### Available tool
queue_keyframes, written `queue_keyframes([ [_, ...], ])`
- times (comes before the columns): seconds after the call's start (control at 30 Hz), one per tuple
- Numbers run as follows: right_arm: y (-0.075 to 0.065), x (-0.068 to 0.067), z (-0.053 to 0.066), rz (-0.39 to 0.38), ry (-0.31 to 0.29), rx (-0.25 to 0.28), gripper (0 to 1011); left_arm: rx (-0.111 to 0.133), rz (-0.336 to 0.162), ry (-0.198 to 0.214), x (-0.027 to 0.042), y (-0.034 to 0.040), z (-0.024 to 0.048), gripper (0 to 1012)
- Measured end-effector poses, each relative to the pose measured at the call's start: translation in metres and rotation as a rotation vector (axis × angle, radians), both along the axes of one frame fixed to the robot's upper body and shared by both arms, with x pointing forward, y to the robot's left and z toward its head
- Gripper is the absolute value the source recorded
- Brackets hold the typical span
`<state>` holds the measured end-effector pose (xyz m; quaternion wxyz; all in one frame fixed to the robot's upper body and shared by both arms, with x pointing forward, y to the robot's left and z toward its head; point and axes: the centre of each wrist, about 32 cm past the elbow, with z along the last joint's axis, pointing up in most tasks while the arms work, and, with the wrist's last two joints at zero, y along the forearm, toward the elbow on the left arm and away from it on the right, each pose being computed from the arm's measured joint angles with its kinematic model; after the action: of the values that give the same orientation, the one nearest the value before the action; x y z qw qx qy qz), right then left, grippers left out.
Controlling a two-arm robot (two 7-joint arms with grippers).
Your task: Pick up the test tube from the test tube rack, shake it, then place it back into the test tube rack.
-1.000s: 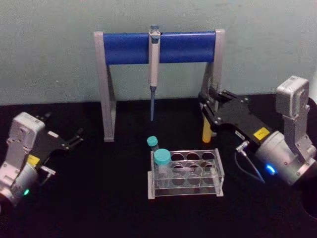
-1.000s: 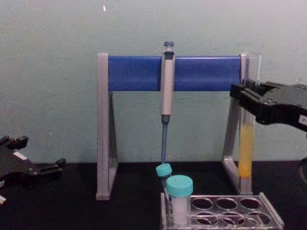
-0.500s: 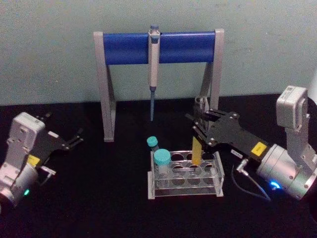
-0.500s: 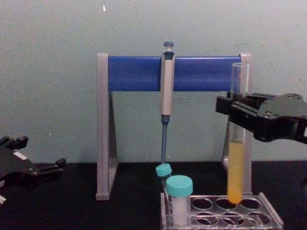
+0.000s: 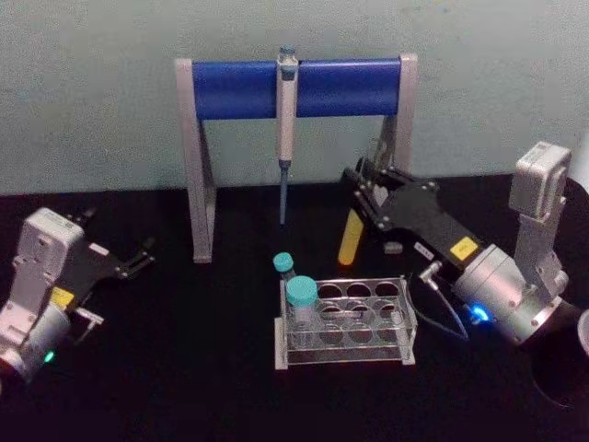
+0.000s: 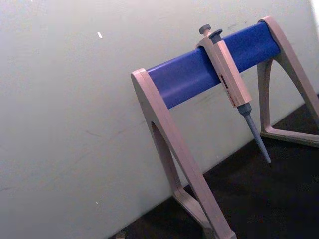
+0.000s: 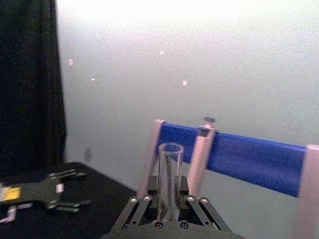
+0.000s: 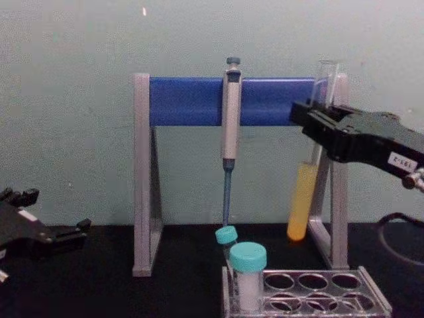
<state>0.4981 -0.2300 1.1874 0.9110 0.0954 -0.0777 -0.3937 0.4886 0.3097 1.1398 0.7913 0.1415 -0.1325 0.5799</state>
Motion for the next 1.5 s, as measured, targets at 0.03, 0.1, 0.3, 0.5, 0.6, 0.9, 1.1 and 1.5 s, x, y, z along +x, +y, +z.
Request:
queue_keyframes([
  [0.03, 0.0, 0.001, -0.001, -0.011, -0.003, 0.003, 234, 0.0, 0.0, 0.0, 0.0, 0.0, 0.0, 1001],
  [0.1, -0.001, 0.003, -0.001, -0.036, -0.01, 0.009, 233, 0.0, 0.0, 0.0, 0.0, 0.0, 0.0, 1001],
  [0.3, -0.002, 0.005, -0.002, -0.062, -0.015, 0.013, 234, 0.0, 0.0, 0.0, 0.0, 0.0, 0.0, 1001],
  [0.5, -0.003, 0.005, -0.001, -0.066, -0.014, 0.011, 234, 0.0, 0.0, 0.0, 0.0, 0.0, 0.0, 1001],
  [0.6, -0.004, 0.004, -0.001, -0.067, -0.013, 0.009, 234, 0.0, 0.0, 0.0, 0.0, 0.0, 0.0, 1001],
  [0.9, -0.012, 0.0, 0.003, -0.092, -0.013, -0.032, 234, 0.0, 0.0, 0.0, 0.0, 0.0, 0.0, 1001],
  [1.1, -0.019, -0.011, 0.008, -0.102, 0.0, -0.086, 233, 0.0, 0.0, 0.0, 0.0, 0.0, 0.0, 1001],
  [1.5, -0.024, -0.036, 0.015, 0.032, 0.042, -0.168, 233, 0.0, 0.0, 0.0, 0.0, 0.0, 0.0, 1001],
])
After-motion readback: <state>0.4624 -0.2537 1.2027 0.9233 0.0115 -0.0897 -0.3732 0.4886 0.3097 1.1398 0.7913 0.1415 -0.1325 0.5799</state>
